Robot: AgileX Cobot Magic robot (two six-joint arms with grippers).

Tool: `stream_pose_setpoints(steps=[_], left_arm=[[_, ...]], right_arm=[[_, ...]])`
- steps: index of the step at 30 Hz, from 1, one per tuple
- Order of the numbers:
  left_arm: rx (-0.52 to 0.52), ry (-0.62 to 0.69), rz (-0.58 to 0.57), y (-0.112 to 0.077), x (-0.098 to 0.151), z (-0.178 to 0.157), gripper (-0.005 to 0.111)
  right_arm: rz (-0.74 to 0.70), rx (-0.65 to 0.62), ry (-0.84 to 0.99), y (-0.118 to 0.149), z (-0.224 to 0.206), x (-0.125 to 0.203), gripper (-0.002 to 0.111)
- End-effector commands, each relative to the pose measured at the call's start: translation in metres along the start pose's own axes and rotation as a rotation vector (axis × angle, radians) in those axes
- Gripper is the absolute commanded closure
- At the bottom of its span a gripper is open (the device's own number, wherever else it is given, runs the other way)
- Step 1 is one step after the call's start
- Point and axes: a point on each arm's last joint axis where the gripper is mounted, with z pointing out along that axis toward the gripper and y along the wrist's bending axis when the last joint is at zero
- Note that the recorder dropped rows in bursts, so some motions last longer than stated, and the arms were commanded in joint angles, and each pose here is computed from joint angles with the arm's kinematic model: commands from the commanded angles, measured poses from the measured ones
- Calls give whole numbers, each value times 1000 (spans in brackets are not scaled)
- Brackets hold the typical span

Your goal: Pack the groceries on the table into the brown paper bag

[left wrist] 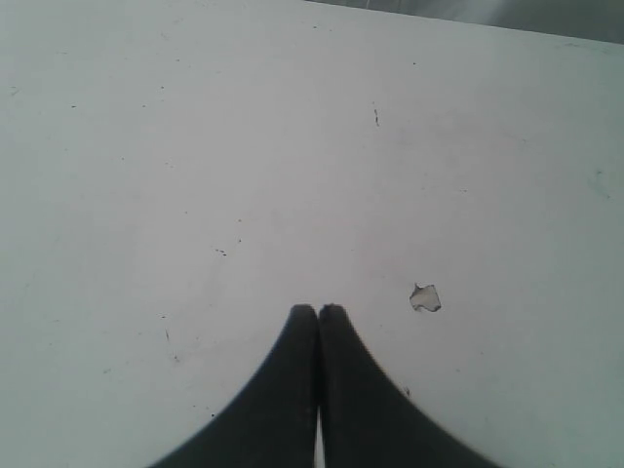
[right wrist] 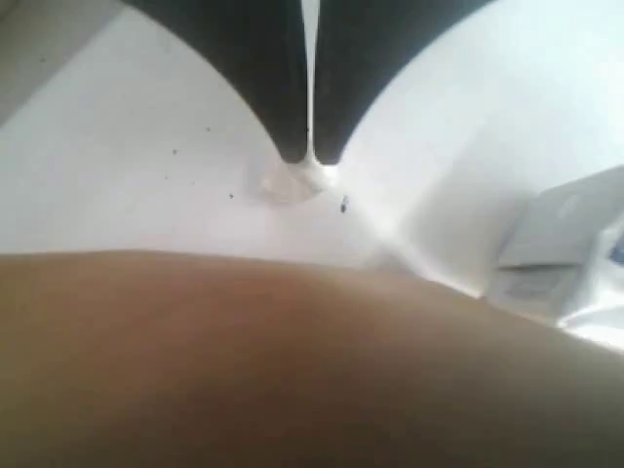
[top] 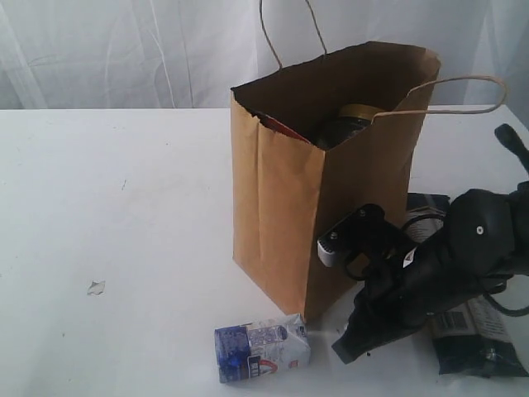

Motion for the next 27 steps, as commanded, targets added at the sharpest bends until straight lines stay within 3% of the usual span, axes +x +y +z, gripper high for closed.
stream_pose_setpoints(steps=[1,11,19,27], left_arm=[[4,0,2,0,2,0,107],[4,0,2,0,2,0,107],[4,0,2,0,2,0,107],[4,0,2,0,2,0,107]], right_arm=[[-15,-13,-33,4,-18,-4,107],[-24,-53,-19,11,-34,1,105],[-3,32,-68,-2,-6,-7,64],[11,44,-17,-7,20,-3,62]])
